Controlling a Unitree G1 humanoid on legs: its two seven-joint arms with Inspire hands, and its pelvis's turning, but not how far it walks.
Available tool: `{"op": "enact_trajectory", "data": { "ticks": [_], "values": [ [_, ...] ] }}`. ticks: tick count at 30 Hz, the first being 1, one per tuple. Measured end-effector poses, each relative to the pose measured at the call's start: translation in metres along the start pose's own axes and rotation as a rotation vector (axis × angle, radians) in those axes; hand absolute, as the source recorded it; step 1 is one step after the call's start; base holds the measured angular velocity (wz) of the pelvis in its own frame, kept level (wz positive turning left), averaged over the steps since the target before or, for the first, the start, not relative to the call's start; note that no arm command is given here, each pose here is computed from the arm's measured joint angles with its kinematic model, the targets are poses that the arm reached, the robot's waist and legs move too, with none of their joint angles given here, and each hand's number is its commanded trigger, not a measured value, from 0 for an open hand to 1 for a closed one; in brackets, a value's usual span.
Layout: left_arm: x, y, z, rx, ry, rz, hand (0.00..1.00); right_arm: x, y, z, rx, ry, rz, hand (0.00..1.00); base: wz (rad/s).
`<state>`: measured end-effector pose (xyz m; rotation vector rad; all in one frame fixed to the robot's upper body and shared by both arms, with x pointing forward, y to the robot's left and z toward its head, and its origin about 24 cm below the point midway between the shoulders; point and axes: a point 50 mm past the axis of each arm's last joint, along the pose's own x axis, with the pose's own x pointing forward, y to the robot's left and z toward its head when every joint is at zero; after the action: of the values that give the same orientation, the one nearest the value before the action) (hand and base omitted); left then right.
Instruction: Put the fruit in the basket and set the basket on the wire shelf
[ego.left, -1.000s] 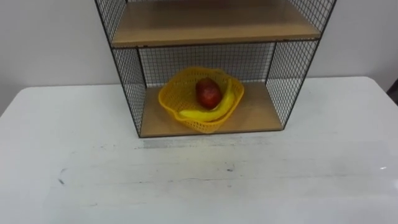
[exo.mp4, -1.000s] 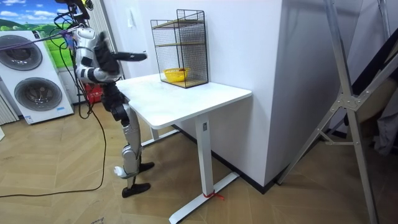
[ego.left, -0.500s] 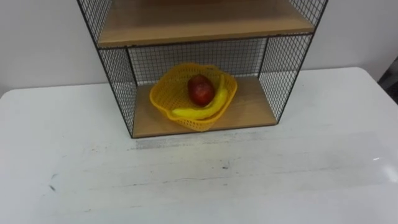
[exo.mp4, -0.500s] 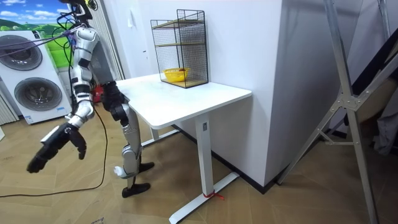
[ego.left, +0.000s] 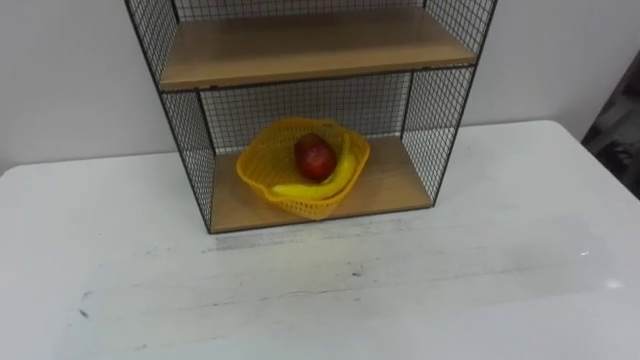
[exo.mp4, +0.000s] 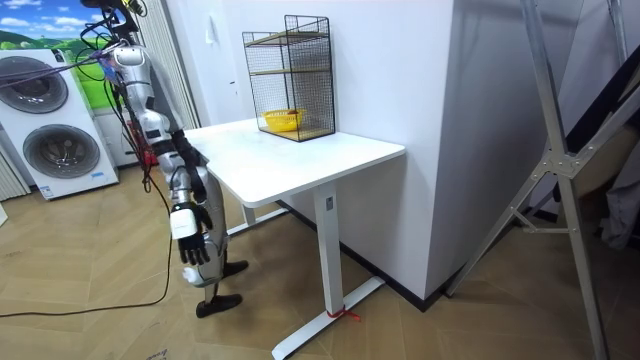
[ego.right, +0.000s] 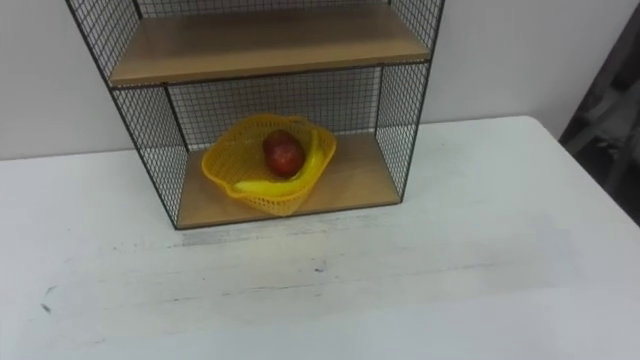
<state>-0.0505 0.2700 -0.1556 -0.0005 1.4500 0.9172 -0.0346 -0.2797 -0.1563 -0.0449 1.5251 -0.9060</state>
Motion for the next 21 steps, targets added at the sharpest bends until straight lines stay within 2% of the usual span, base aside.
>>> {"op": "enact_trajectory", "data": {
  "ticks": [4,8,13,16,21],
  "values": [
    [-0.003,-0.015,0.017,0.147,-0.071,-0.059,0.0,-0.002,0.011,0.008,-0.139,-0.021,0.088,0.0,-0.01],
    [-0.004,-0.024,0.028,0.225,-0.116,-0.1,0.0,-0.003,0.015,0.009,-0.218,-0.036,0.117,0.0,-0.07],
    [-0.009,-0.037,0.026,0.505,-0.165,-0.134,0.0,-0.006,0.024,0.007,-0.453,-0.058,0.186,0.0,0.04],
    [-0.01,-0.043,0.026,0.581,-0.179,-0.155,0.0,-0.008,0.031,0.003,-0.525,-0.044,0.24,0.0,0.07],
    [-0.012,-0.047,0.023,0.629,-0.17,-0.178,0.0,-0.011,0.04,0.002,-0.603,-0.029,0.315,0.0,0.0]
  ]
}}
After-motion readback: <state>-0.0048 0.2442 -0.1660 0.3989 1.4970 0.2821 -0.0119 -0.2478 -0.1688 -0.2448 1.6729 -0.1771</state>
